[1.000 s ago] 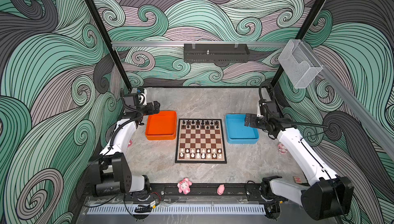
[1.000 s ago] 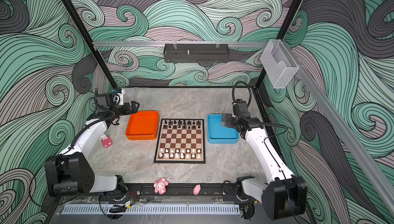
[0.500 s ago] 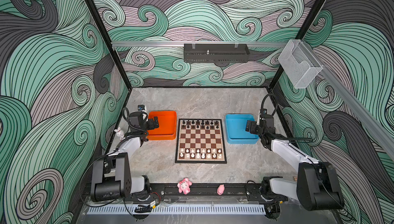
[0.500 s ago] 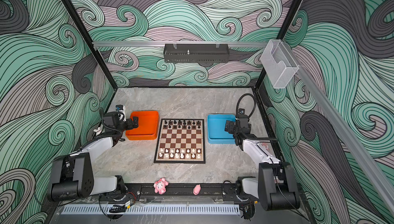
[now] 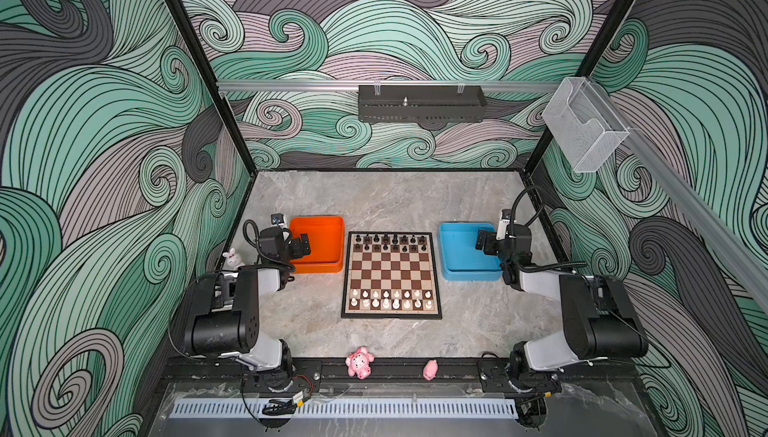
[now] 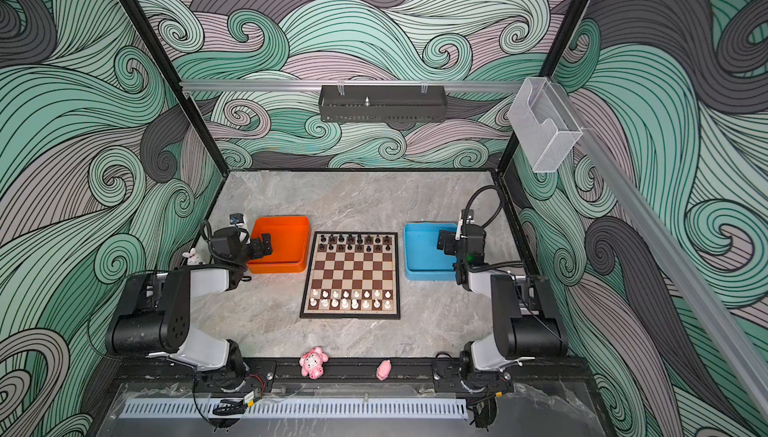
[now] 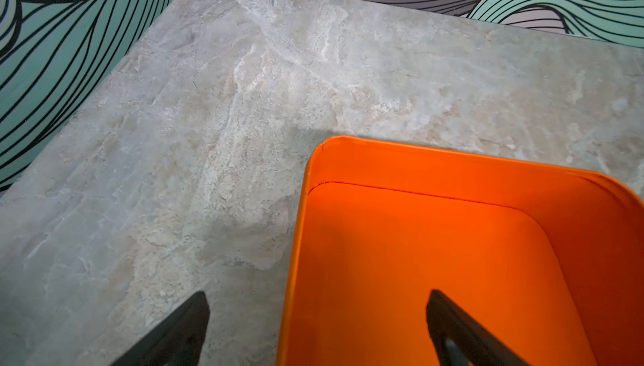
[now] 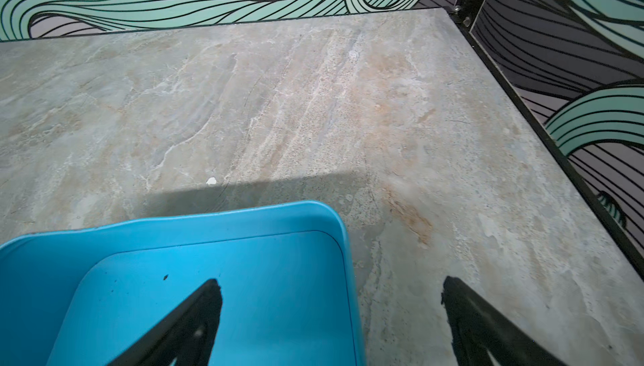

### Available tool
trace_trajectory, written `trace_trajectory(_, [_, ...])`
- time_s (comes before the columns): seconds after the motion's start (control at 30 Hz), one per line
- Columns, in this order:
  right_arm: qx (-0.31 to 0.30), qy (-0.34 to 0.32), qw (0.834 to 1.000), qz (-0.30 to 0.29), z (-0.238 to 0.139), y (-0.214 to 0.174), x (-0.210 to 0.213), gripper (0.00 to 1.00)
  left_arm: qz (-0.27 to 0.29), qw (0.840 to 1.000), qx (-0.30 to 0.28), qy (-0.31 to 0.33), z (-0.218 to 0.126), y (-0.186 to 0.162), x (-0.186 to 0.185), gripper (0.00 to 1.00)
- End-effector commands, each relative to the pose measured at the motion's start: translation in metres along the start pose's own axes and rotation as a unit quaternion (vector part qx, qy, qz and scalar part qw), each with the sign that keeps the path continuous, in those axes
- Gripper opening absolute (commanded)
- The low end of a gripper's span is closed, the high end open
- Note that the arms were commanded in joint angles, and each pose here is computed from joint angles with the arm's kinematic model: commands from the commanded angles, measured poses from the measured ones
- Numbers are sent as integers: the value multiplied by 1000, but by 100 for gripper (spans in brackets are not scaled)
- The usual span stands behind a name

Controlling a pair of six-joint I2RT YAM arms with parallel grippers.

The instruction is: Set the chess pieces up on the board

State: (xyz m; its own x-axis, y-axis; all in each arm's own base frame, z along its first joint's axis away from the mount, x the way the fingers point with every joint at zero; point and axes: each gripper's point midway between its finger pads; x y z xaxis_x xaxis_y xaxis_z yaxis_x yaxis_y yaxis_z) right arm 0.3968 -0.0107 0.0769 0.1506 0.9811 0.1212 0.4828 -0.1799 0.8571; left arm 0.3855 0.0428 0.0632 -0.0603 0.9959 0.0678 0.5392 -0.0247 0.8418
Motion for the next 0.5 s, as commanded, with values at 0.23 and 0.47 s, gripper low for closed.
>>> trace_trajectory(0.23, [-81, 62, 994, -43, -7, 10, 25, 99, 21, 999, -46, -18, 2, 24, -10, 99])
trace_trajectory(0.47, [-64, 64, 996, -22, -4, 10, 19, 99, 22, 998, -48, -18, 1, 24, -10, 99])
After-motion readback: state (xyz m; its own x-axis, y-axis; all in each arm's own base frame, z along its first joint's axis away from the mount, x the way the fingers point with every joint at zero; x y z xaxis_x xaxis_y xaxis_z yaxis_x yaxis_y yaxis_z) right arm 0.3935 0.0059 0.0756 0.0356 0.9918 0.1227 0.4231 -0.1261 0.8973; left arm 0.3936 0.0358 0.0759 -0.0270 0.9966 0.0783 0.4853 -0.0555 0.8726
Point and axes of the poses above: each gripper's point midway between its finger pads, its own z axis out along the fingers, its own x axis along the line the jaws close on, y = z × x, and after that the axes turned 9 degrees about z, right-handed
